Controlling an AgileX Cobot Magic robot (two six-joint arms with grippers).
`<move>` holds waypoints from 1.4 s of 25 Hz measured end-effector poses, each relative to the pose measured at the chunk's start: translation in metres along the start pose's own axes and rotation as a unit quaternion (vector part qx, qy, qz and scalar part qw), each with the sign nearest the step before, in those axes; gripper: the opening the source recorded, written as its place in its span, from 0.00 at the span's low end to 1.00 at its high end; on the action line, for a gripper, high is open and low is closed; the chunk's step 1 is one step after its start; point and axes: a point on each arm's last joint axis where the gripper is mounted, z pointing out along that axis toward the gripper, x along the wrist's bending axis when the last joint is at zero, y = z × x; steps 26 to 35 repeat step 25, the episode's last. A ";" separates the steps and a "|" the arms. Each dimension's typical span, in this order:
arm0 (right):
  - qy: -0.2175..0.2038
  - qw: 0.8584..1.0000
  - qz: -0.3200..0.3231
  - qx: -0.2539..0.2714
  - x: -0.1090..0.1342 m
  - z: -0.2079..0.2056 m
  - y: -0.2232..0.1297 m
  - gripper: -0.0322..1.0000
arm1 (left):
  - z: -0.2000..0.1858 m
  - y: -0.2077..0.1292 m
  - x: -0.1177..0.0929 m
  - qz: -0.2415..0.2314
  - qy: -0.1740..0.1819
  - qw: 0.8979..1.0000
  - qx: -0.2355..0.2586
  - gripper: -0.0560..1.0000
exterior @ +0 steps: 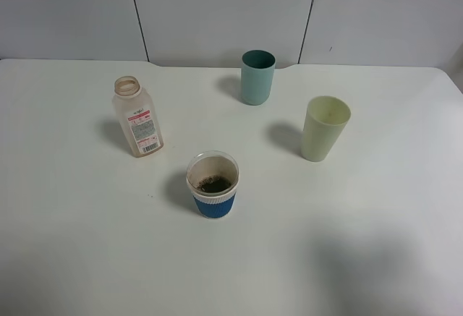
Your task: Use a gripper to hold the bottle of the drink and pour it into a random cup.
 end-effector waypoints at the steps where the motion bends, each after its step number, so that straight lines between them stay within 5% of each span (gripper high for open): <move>1: 0.000 1.000 0.000 0.000 0.000 0.000 0.000 0.99 | 0.000 0.000 0.000 0.000 0.000 1.000 0.000 0.98; 35: 0.000 1.000 0.000 0.000 0.000 0.000 0.000 0.99 | 0.000 0.000 0.000 -0.001 0.000 1.000 0.000 0.98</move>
